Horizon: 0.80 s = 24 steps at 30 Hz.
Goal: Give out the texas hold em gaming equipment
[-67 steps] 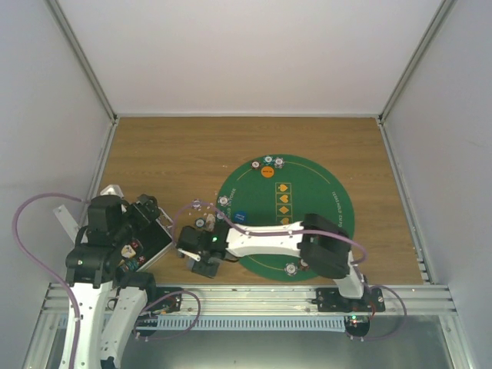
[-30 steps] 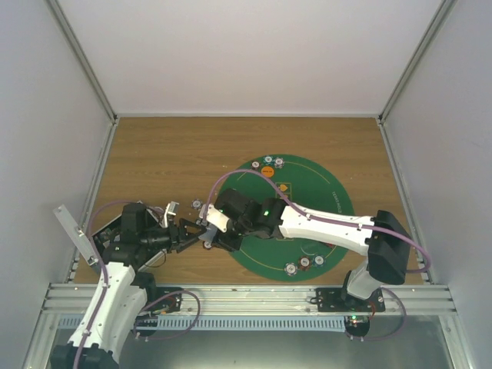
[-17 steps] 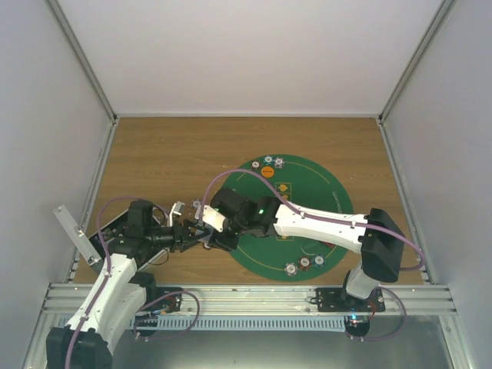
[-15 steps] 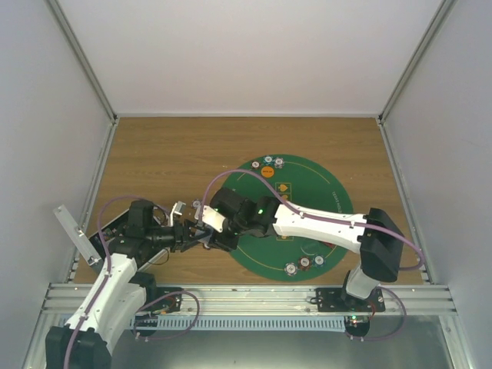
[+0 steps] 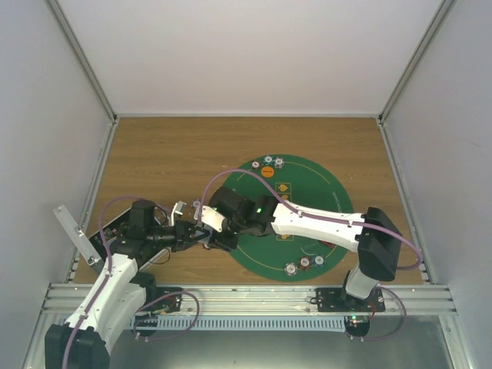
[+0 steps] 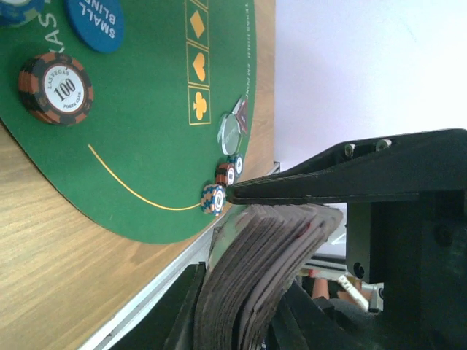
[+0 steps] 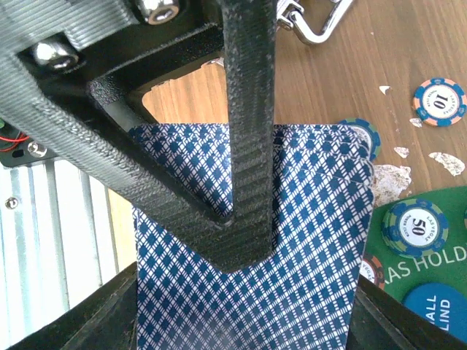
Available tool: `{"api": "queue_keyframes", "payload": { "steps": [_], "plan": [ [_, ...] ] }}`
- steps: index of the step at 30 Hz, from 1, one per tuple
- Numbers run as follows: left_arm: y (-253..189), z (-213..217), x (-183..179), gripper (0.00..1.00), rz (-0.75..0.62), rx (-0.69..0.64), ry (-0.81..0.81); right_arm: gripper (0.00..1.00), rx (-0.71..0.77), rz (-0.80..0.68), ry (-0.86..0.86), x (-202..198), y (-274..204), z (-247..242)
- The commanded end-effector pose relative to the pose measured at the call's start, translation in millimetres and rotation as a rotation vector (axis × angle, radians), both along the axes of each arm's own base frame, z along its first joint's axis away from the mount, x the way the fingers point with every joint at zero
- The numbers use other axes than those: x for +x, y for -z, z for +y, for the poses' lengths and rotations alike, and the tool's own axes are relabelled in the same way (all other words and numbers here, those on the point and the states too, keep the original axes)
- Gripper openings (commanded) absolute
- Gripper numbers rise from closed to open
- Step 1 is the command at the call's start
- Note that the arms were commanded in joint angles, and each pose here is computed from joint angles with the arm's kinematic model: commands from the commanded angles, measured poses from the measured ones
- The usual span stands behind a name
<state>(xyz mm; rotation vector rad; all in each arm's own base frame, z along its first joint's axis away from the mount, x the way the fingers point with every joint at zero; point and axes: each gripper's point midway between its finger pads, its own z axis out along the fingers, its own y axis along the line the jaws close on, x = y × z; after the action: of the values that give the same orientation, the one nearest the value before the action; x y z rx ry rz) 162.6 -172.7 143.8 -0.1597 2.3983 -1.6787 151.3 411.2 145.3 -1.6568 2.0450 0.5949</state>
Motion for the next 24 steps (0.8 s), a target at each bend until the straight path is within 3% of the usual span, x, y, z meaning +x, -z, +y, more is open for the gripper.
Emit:
{"api": "queue_keyframes", "payload": {
  "steps": [1, 5, 8, 10, 14, 20, 24],
  "plan": [
    [-13.0, -5.5, -2.4, 0.19, -0.072, -0.04, 0.044, 0.6, 0.025, -0.012, -0.006, 2.1, -5.5, 9.7],
    [-12.4, -4.8, -2.1, 0.01, -0.069, -0.04, 0.034, 0.75, 0.06, -0.016, 0.05, 7.1, -15.7, 10.6],
    [-13.4, -3.9, 1.9, 0.0, -0.069, -0.037, 0.014, 0.93, 0.109, -0.011, 0.124, 18.3, -32.8, 8.6],
    [-15.9, -3.0, 4.8, 0.0, -0.073, -0.039, 0.002, 0.99, 0.156, 0.002, 0.191, 28.3, -50.3, 4.6],
    [-23.4, 2.2, 14.2, 0.0, -0.083, -0.044, -0.054, 1.0, 0.296, 0.096, 0.359, 51.3, -88.2, -12.7],
    [-53.9, 11.7, 28.4, 0.0, -0.142, -0.113, -0.179, 1.0, 0.531, 0.485, 0.597, 80.1, -109.6, -50.2],
    [-77.3, 19.2, 33.9, 0.0, -0.164, -0.188, -0.283, 0.99, 0.689, 0.683, 0.63, 88.9, -124.7, -67.3]
  ]
}}
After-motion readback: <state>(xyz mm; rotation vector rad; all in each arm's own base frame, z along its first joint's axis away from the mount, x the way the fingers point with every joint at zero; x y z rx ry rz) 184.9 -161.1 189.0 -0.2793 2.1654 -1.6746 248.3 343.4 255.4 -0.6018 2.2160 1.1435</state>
